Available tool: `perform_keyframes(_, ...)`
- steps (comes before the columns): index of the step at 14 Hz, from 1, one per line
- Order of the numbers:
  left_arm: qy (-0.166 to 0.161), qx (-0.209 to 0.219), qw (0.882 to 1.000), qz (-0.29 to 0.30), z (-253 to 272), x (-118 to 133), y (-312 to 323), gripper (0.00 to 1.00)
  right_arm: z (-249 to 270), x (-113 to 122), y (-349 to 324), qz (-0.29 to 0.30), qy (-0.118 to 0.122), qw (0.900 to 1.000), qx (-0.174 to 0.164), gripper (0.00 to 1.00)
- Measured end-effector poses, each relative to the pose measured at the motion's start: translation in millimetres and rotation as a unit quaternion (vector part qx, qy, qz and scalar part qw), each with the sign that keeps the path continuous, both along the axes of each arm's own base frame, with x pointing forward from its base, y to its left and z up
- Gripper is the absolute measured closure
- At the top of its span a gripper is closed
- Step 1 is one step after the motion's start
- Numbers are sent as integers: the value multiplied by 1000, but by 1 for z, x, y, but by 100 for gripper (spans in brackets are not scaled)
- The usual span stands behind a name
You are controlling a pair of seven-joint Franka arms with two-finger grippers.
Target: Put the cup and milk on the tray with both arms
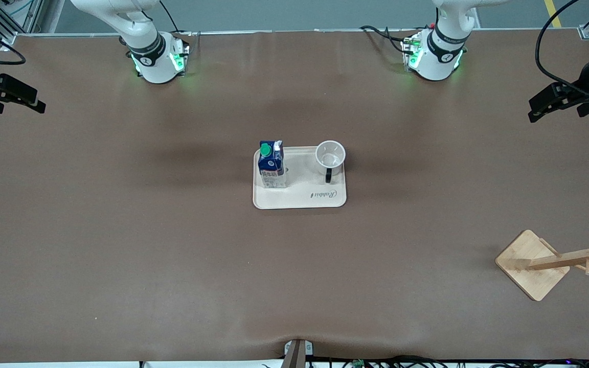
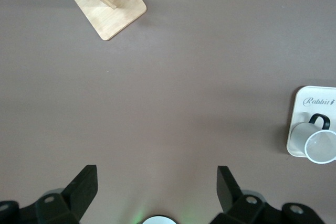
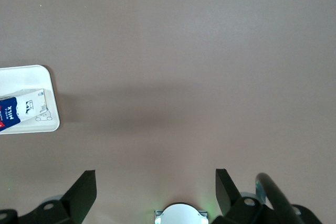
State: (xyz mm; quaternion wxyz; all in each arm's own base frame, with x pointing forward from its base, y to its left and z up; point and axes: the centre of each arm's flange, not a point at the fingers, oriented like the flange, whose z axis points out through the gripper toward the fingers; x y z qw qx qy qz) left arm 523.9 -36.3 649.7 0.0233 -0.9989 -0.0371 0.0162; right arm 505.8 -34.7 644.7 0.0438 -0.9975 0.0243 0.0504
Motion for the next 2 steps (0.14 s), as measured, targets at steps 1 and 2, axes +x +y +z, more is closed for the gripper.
perform_keyframes(1, 0, -5, 1000, -3, 0, 0, -4, 0, 0, 0, 0, 0, 0, 1000, 0, 0)
perform_keyframes(2, 1, -9, 1000, -5, 0, 0, -7, 0, 1, 0, 0, 0, -1, 1000, 0, 0)
